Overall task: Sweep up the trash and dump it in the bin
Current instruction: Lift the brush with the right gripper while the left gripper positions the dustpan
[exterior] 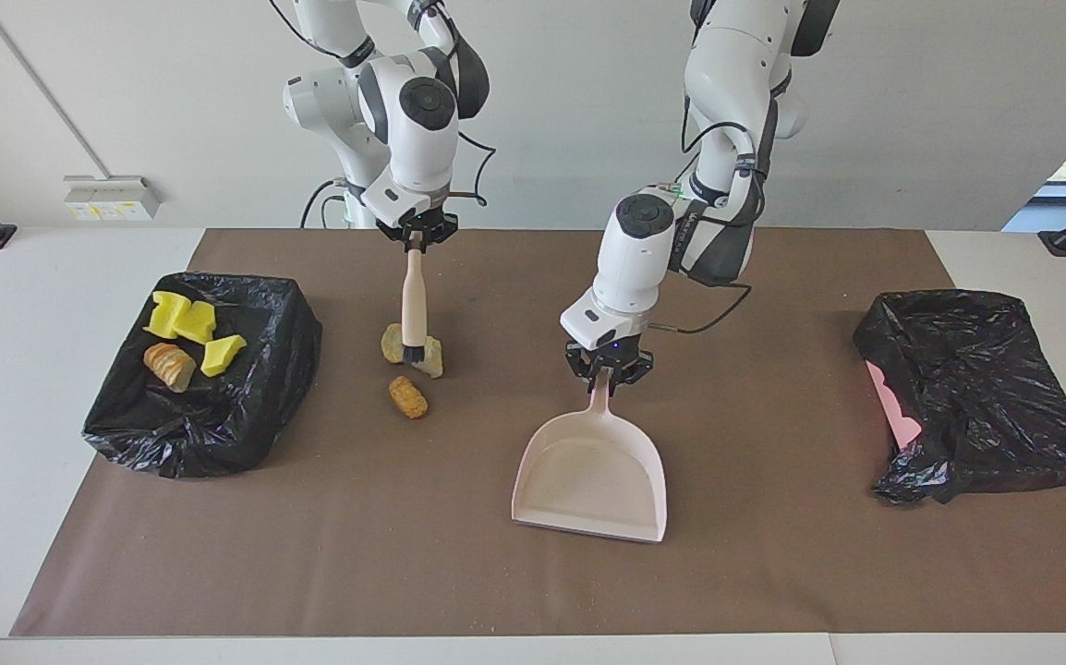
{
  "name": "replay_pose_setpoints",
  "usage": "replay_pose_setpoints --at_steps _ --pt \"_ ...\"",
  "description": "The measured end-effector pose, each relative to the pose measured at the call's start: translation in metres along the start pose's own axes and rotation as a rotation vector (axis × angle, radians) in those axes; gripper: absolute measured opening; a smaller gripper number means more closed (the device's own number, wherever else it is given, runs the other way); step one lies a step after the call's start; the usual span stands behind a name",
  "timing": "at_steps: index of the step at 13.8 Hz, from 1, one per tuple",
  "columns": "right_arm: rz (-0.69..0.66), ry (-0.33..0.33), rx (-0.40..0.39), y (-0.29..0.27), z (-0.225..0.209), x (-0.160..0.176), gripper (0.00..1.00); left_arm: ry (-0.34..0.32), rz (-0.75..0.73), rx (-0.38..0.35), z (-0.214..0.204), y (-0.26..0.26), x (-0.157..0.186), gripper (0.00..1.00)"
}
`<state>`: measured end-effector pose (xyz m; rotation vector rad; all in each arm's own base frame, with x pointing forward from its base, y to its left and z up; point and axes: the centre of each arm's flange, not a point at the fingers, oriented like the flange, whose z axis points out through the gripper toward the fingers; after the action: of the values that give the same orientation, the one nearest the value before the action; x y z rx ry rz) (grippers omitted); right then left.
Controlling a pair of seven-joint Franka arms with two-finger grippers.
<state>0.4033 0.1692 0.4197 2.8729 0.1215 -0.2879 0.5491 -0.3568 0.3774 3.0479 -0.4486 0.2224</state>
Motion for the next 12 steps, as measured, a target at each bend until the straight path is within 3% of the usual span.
replay_pose_setpoints --at_steps 5,12 --pt "0.025 0.023 -0.004 0.063 0.032 0.033 0.26 -0.124 0.422 0.019 -0.025 -0.029 -0.012 0.31" --pt "-0.002 -0.037 -0.011 0.052 0.071 0.040 0.26 -0.197 0.877 -0.017 -0.012 -0.017 -0.043 0.31"
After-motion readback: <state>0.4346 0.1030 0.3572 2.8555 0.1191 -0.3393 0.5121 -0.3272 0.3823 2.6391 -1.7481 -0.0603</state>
